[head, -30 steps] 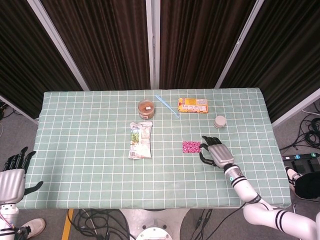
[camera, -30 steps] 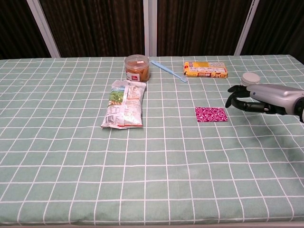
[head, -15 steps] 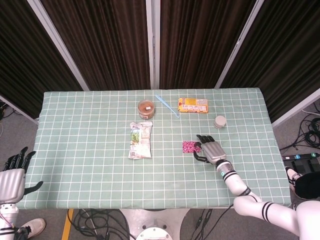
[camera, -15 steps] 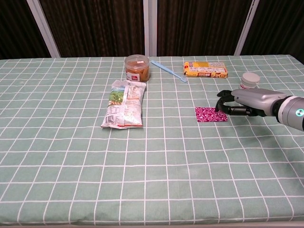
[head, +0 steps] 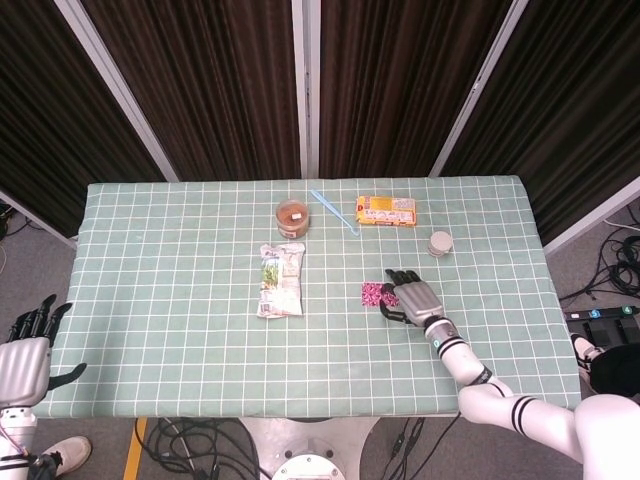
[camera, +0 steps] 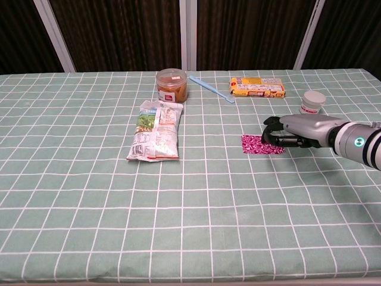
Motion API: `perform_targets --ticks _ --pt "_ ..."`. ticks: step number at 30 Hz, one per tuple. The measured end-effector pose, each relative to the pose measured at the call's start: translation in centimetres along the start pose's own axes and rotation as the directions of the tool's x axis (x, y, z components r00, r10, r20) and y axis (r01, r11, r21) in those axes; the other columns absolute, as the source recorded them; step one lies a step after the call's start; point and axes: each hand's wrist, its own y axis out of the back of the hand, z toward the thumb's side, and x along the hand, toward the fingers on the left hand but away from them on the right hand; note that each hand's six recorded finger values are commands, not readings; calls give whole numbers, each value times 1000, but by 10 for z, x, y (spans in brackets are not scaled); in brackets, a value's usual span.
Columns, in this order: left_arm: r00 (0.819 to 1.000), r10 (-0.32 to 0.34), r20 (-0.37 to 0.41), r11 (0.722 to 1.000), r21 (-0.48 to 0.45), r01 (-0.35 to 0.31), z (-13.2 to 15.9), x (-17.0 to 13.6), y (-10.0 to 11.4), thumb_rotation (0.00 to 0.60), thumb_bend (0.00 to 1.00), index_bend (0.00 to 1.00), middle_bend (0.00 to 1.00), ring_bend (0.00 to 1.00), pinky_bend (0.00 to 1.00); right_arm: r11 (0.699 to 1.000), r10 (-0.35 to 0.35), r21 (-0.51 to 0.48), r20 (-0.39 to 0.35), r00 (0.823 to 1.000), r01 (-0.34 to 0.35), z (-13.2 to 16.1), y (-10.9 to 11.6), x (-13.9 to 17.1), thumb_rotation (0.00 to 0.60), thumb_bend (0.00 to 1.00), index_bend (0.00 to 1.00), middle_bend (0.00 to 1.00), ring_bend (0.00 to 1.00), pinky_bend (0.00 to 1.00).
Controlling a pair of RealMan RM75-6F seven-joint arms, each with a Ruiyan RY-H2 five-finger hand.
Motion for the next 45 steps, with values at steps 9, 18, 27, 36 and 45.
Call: perform_targets --ticks 9,18,27,36,45 --pt "1000 2 4 1000 -3 -2 1 0 -1 600 90 190 146 141 145 1000 23 23 -87 996 -22 17 -7 24 0 484 289 0 0 0" --pt "1000 5 -2 1000 -4 -5 -1 -1 0 600 90 190 146 141 145 999 17 35 -163 986 -12 31 -6 53 0 483 300 0 0 0" --pt "1000 8 2 1000 -4 -8 0 -2 1 600 90 190 146 141 145 997 -26 66 -105 994 33 14 9 35 0 482 300 0 0 0" --pt "1000 -1 -7 1000 -4 1 -2 -5 0 600 90 190 146 141 145 996 -13 86 -84 996 20 20 0 11 0 482 302 0 0 0" --pt "1000 -3 -6 1000 -9 3 -2 -6 0 600 90 190 146 141 145 995 8 95 -109 994 3 26 -7 16 1 481 303 0 0 0"
